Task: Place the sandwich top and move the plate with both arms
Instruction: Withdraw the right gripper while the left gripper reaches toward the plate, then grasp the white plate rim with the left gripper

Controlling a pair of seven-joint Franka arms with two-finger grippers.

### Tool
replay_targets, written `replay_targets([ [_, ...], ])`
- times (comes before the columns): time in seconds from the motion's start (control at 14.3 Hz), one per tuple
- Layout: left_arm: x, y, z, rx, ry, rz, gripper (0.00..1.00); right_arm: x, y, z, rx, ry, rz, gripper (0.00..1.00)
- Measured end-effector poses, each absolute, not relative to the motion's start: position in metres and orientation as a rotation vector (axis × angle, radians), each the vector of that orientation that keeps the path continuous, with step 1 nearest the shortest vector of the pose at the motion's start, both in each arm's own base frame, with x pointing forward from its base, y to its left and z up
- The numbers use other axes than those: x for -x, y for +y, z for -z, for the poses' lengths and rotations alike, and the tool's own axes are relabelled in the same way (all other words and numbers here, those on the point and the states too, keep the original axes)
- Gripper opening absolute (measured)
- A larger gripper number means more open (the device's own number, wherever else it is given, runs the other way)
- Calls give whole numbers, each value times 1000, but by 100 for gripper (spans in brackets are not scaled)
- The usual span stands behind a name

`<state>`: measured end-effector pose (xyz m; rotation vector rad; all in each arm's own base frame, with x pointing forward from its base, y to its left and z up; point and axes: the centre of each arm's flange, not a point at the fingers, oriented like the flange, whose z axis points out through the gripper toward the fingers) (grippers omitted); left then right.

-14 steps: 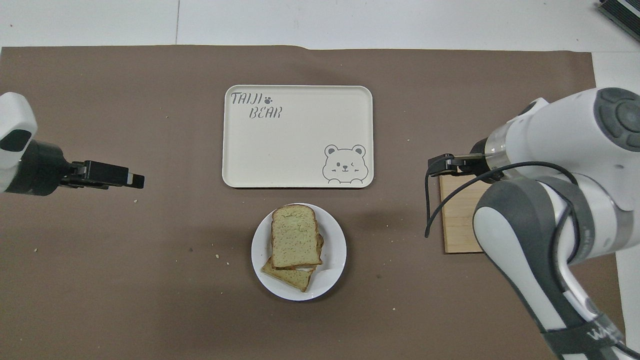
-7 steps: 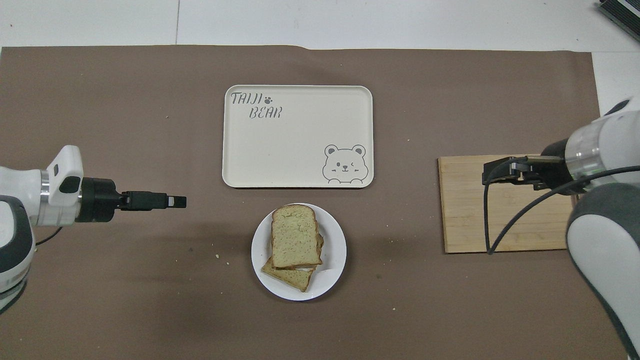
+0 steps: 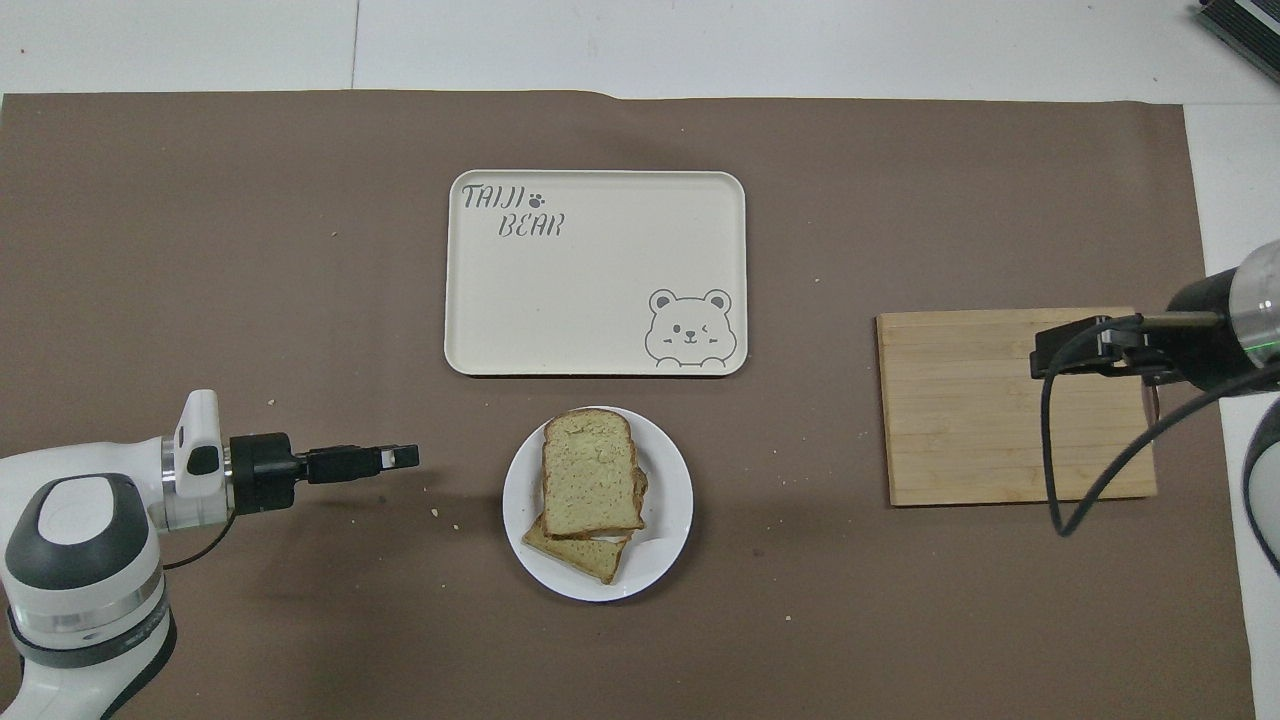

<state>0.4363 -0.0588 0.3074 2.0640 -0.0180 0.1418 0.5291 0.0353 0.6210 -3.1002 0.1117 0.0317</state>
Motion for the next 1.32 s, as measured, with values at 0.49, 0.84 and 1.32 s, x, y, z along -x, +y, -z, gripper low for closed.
replay_targets([
  [0.49,-389,-111,-233,-1933,-29,-244,84,-522,5,-632,3166,-61,-67,100],
  [0.84,-387,-115,-230,-1913,14,-264,67,-515,5,-648,3166,-68,-96,100],
  [1.32,-374,-131,-221,-1906,29,-229,62,-515,3,-649,3166,-73,-95,100],
])
